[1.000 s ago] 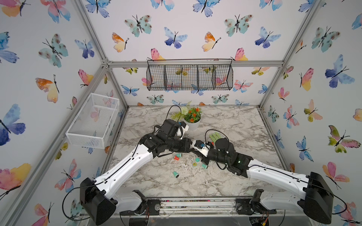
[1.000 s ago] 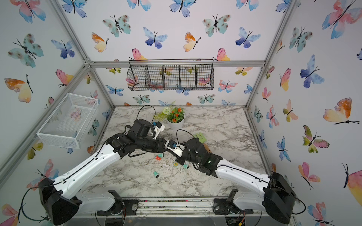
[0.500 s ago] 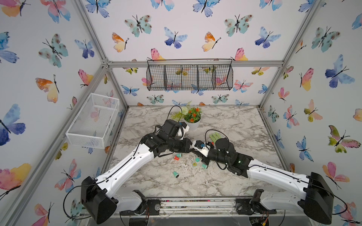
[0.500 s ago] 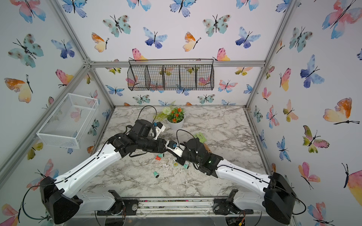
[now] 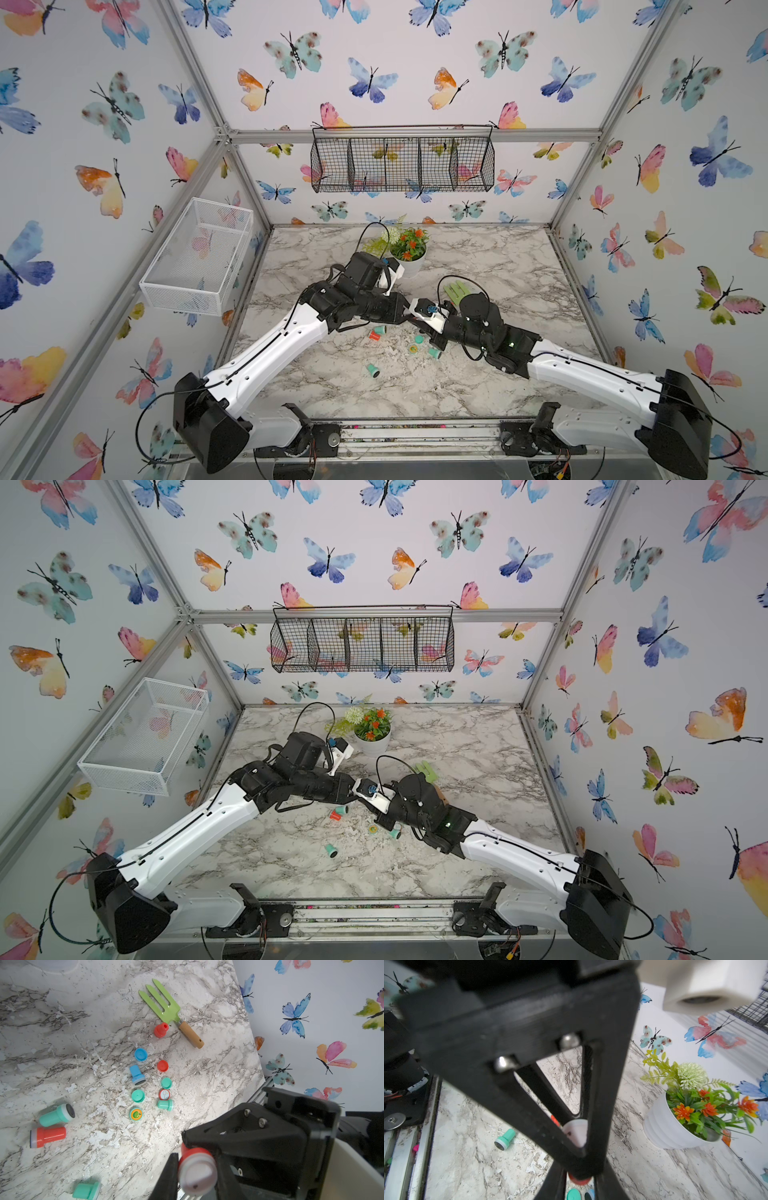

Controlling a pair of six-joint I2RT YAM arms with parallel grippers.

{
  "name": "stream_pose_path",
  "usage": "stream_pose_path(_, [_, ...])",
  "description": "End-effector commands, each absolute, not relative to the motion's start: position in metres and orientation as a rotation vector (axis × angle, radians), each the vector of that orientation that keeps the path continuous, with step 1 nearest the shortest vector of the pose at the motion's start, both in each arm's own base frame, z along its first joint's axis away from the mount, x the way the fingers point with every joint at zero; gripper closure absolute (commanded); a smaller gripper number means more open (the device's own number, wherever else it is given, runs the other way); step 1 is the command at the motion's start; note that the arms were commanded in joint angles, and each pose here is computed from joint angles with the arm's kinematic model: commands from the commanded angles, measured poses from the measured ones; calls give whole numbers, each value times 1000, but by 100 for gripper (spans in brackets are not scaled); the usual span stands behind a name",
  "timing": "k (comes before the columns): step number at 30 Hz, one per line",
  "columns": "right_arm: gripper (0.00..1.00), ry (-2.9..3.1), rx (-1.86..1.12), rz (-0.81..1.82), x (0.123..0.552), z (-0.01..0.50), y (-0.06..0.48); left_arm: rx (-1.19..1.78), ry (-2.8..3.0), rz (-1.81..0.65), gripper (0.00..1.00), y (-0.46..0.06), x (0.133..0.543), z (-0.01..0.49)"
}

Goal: Close the stamp cap
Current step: Pick up the stamp from the center of the board.

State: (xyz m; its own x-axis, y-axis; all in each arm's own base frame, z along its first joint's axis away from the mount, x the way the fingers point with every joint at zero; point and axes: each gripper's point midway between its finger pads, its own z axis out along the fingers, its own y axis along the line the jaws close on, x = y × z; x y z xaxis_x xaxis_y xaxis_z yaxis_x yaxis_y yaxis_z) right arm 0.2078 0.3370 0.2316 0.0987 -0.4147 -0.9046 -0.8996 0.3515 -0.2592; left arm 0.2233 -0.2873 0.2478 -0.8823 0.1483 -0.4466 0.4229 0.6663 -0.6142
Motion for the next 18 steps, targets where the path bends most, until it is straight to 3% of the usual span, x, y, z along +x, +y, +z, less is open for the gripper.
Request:
stream_pose_path(1, [68,1397,-1180,563,204,271,334,509,2450,-1087,76,-291,223,269])
stream_pose_path(10, [62,1229,-999,589,191,341,304,620,2072,-1681,79,-297,198,361])
stream_pose_path(18, [63,1026,-947,680,164,395,292,917,1825,-1878,79,-287,148,418])
